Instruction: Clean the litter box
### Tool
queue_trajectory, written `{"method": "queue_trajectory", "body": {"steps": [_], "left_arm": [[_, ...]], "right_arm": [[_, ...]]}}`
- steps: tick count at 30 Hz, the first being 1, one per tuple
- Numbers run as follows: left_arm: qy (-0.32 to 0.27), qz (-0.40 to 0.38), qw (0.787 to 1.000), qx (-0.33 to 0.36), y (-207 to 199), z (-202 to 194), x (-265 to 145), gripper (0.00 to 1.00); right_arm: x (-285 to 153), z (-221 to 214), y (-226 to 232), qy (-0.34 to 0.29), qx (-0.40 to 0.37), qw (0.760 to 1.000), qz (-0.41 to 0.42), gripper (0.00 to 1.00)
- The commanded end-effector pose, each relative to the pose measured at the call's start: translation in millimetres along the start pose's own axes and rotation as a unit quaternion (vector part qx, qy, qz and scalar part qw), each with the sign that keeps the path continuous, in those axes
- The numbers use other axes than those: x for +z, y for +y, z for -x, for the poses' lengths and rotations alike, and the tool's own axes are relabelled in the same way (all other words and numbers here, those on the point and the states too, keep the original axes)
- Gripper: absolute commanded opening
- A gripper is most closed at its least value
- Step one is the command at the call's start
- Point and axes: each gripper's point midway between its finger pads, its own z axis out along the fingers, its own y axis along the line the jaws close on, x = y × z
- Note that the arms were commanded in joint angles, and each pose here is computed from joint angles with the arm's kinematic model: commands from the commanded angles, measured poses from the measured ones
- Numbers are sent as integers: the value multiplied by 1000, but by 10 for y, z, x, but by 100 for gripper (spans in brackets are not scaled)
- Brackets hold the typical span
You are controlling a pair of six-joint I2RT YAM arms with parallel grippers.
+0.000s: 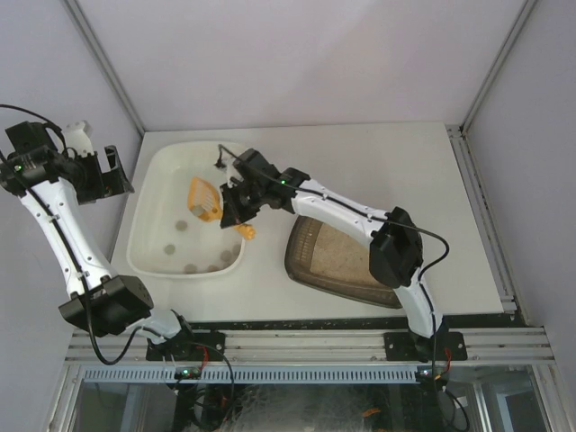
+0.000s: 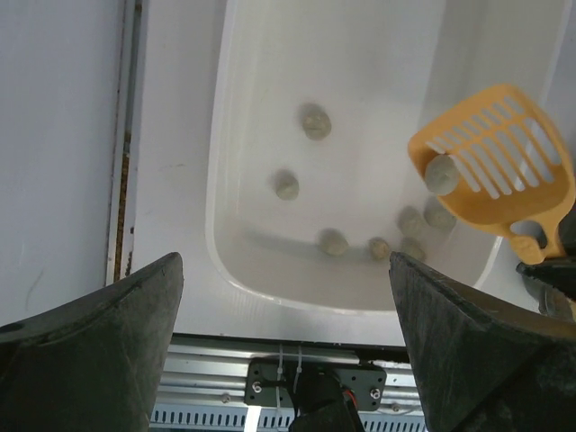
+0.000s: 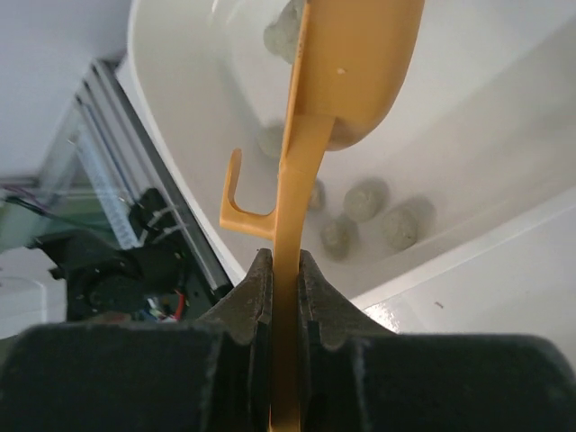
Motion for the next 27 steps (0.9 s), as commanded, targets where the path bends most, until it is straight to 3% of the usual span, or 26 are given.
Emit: {"method": "queue_trajectory", "body": {"steps": [1,7,18,21,27], "left_arm": [[-10,-7,1000,18,-22,-67,-55,100],[4,-10,1000,16,17,-114,53,100],[16,-27,1000,6,7,-135,186,100],[17,-36,999,3,-19,-146,211,100],[-17,9,1000,-10,114,-118,275,100]], "right_arm": [[-192,-97,154,27,-140,986,-87,0],[-260,-175,124,35,-262,947,-180,0],[-500,-23,-42,-8,-323,920,-224,0],[-660,29,-153,-20,-300,926,-228,0],[-1470,-464,-528,-58,-150,976,-148,0]]}}
